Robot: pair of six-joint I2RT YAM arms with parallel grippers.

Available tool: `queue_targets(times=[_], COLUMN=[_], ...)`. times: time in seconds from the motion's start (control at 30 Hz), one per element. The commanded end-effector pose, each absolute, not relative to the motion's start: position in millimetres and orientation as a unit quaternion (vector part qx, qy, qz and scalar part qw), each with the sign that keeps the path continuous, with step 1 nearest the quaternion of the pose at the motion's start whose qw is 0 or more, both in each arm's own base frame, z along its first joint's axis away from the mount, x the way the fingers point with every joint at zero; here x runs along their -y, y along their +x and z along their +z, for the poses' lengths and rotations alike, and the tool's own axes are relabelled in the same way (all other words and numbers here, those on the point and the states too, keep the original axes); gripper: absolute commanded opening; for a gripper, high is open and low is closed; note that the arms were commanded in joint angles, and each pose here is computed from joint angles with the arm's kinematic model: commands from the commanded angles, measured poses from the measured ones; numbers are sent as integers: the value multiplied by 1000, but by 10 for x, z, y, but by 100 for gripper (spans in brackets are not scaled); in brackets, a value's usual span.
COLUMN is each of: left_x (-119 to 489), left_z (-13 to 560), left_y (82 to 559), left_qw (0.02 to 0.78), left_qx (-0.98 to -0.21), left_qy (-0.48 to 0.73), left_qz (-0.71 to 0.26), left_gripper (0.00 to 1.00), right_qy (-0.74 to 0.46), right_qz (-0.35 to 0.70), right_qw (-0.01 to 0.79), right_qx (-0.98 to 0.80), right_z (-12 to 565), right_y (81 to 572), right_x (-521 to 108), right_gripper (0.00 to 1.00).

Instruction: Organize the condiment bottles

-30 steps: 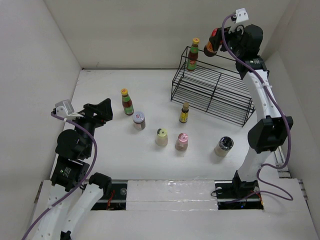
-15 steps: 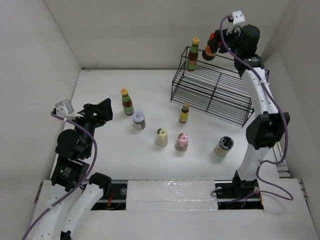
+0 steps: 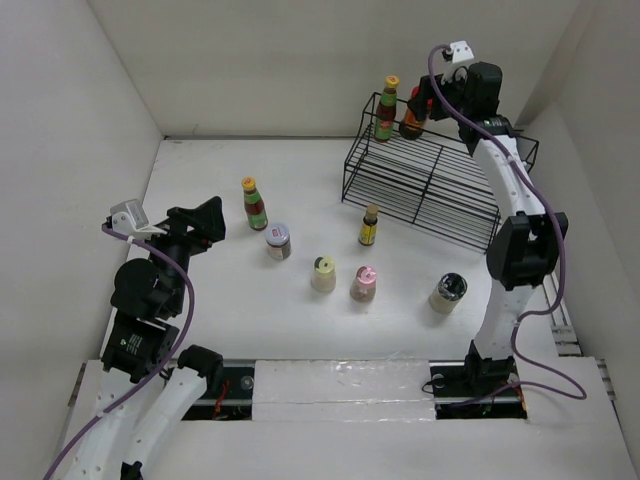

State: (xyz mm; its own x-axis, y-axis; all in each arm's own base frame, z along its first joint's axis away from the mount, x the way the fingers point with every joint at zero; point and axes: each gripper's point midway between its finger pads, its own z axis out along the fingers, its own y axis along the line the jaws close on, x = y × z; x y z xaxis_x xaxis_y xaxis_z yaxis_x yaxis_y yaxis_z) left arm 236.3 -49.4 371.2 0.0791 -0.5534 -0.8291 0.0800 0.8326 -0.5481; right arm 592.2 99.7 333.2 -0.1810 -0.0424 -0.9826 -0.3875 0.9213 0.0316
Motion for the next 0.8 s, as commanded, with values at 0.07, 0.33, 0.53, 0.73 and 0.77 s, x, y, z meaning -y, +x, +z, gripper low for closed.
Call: queue_targets(times=[0.07, 0.33, 0.53, 0.73, 0.77], left_x=[505, 505, 505, 505, 505], left_z=[3790, 3790, 3790, 3790, 3790], left_y=[2388, 2388, 2388, 2388, 2388], left_qw=[721, 721, 721, 721, 721], left_qx=[-628, -628, -628, -628, -628], left_qy=[-182, -182, -182, -182, -182], left_qz=[-229, -229, -229, -229, -229], left_gripper=[80, 80, 80, 80, 80], right_qy=[-153, -144, -145, -153, -153], right_qz=[135, 122, 114, 110, 110], right_qw=[678, 651, 669, 730, 737], right_qx=[-706, -735, -720, -657, -650], right_z=[3766, 3492, 3752, 4508, 4561], right_y=[5972, 6059, 5975, 5528, 5449], right_x=[-1035, -1022, -995, -1051, -1043], right_gripper=[55, 78, 93, 96, 96])
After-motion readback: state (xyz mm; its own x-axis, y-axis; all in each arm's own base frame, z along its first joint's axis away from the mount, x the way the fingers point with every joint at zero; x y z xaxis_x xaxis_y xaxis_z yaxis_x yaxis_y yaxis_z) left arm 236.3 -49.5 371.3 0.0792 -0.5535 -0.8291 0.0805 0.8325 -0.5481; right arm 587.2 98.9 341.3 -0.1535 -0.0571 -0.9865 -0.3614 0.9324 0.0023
